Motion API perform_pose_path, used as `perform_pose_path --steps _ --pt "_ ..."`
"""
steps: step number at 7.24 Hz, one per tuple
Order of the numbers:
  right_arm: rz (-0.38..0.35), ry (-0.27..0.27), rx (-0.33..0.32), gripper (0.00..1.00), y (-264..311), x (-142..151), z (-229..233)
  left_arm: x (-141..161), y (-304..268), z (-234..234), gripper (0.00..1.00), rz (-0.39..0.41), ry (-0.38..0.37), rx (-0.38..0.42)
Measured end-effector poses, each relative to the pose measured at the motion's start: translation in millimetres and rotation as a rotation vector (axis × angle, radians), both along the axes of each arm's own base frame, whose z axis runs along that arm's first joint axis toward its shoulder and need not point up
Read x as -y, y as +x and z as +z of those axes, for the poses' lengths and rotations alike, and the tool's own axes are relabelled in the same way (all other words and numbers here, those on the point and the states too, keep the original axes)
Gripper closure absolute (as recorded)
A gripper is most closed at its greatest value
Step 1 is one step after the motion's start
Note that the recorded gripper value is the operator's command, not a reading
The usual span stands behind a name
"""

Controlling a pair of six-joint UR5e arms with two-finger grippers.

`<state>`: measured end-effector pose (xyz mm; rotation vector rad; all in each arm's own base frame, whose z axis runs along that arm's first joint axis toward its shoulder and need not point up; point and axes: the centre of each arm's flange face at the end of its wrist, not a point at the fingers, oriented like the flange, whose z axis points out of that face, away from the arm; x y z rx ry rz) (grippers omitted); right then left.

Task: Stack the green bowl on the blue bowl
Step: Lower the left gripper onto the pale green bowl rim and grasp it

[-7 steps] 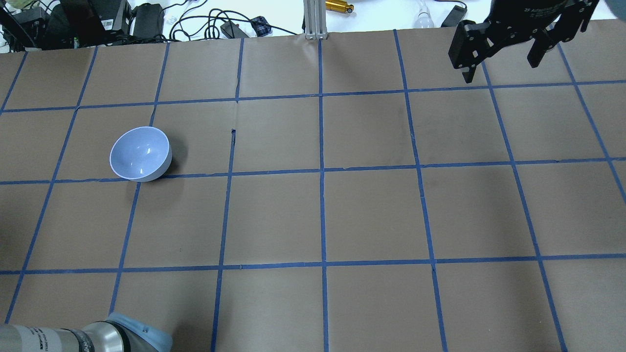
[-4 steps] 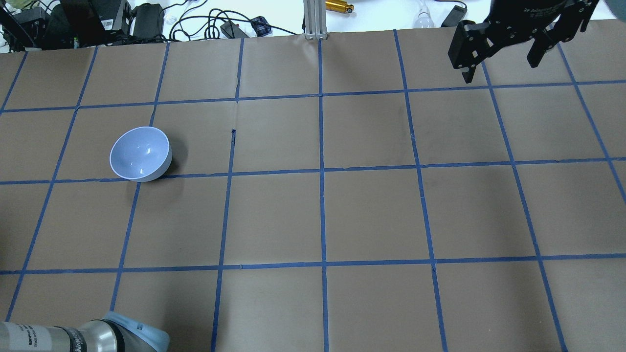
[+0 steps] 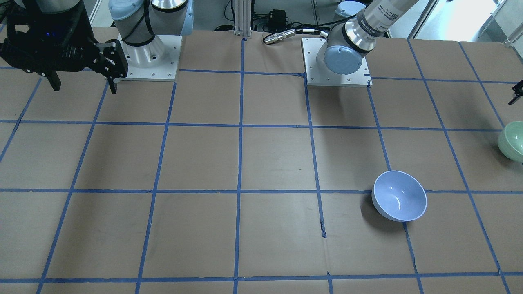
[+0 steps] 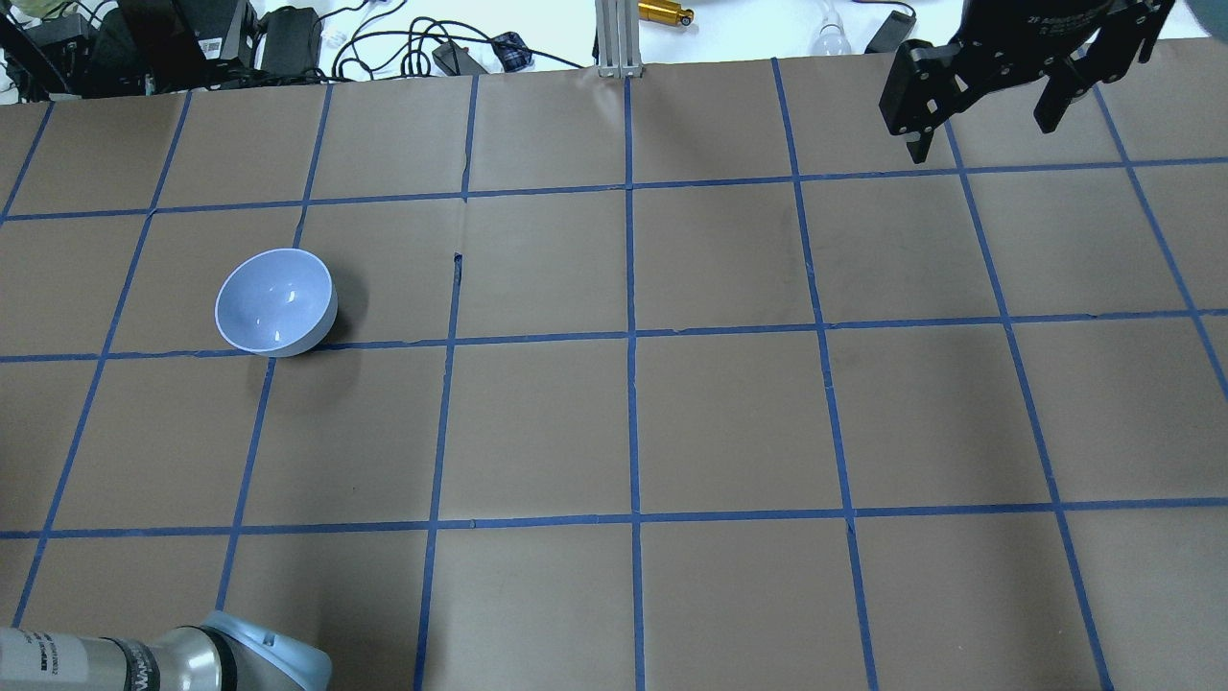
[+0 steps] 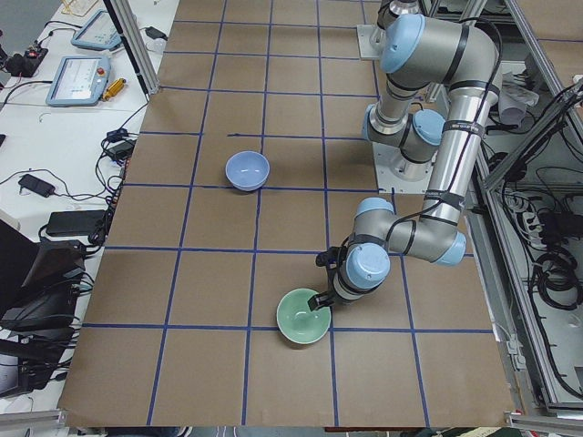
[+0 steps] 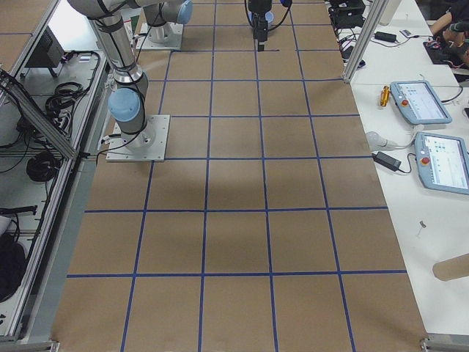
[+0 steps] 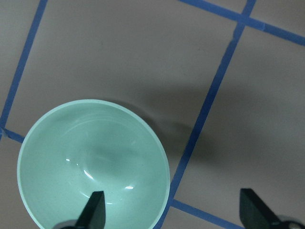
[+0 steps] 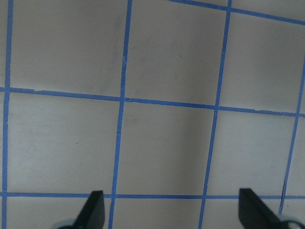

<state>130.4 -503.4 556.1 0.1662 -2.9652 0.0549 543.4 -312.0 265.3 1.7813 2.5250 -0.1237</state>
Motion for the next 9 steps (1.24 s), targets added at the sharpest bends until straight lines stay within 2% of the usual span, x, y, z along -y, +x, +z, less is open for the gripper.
perform_pose_path --steps 2,5,7,8,9 --pt "0.000 0.000 0.000 0.00 0.0 0.0 0.0 0.4 8.0 -24.2 0.00 -0.057 0.019 -0.004" --pt "0.000 0.000 0.000 0.00 0.0 0.0 0.0 1.4 10.7 -47.4 0.00 -0.067 0.029 -0.034" --pt "0.000 0.000 0.000 0.00 -0.1 0.0 0.0 1.6 12.3 -56.3 0.21 -0.070 0.035 -0.044" --pt "0.000 0.000 0.000 0.00 -0.2 0.0 0.0 1.6 13.3 -57.5 0.23 -0.071 0.037 -0.041" --pt "0.000 0.000 0.000 0.00 0.0 0.0 0.0 1.9 14.8 -57.8 0.33 -0.071 0.036 -0.032"
